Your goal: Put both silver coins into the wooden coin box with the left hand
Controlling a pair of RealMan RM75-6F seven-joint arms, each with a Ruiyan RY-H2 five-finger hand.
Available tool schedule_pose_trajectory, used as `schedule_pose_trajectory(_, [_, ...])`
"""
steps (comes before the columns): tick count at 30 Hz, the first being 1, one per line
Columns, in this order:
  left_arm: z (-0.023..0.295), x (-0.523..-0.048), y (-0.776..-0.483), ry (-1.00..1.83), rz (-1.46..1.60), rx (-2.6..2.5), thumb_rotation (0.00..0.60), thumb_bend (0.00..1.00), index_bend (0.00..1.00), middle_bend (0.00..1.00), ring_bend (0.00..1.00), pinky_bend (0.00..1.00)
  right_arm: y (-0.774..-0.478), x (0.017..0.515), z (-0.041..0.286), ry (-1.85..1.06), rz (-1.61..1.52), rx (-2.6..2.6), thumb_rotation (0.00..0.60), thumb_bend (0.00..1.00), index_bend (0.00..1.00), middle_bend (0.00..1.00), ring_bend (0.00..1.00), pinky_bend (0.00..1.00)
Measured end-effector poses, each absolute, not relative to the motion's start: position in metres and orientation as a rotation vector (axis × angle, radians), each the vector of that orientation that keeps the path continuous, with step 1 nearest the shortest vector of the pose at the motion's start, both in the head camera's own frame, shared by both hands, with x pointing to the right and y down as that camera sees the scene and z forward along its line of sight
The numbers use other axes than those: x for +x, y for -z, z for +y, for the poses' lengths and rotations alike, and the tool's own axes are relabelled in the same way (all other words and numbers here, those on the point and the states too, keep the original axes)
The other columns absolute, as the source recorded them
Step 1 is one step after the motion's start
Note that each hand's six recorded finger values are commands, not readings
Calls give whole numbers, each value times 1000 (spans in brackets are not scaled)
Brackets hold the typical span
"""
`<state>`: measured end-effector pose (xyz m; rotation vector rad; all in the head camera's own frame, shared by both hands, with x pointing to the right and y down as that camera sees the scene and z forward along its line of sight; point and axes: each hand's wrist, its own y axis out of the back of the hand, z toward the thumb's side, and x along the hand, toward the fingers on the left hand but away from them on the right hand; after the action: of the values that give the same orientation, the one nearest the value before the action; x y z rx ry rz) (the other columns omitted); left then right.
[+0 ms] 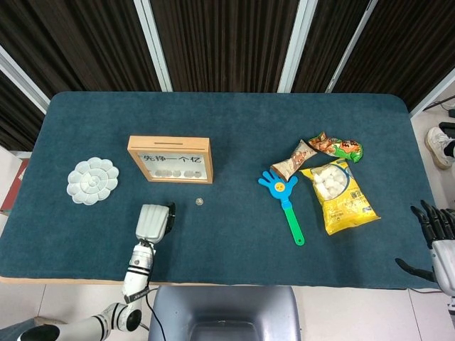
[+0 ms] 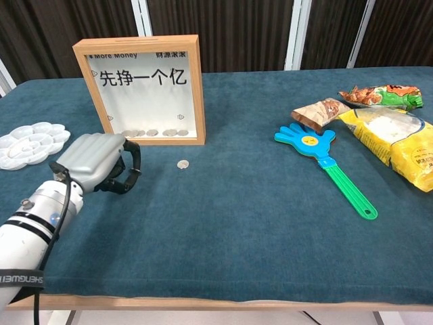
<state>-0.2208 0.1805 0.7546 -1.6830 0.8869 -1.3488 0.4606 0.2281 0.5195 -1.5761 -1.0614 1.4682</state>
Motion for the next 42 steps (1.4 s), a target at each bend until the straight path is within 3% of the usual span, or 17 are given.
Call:
schedule_pose_trajectory(6, [155, -220, -714, 1265, 941, -1742, 600, 465, 648, 1000, 1000, 1000, -523, 459, 227, -1471, -1049, -1593, 600, 36, 0, 0, 0, 0])
schedule_pose_trajectory(14, [86, -222, -635, 1234, 902, -1703, 600, 514, 646, 1000, 1000, 1000, -528, 452, 222, -1456, -1047, -1624, 600, 36, 0, 0, 0, 0])
schedule_pose_trajectory(25, [14, -200, -586, 1246, 1020, -1692, 600, 550, 641, 1000, 1000, 1000, -537, 448, 212, -1449, -1054, -1691, 600, 36, 0, 0, 0, 0])
schedule_pose_trajectory(42, [-32, -207, -614, 1358, 1042, -1671, 600, 551, 637, 1000, 1000, 1000, -538, 450, 208, -1456, -1067, -1692, 600, 36, 0, 0, 0, 0])
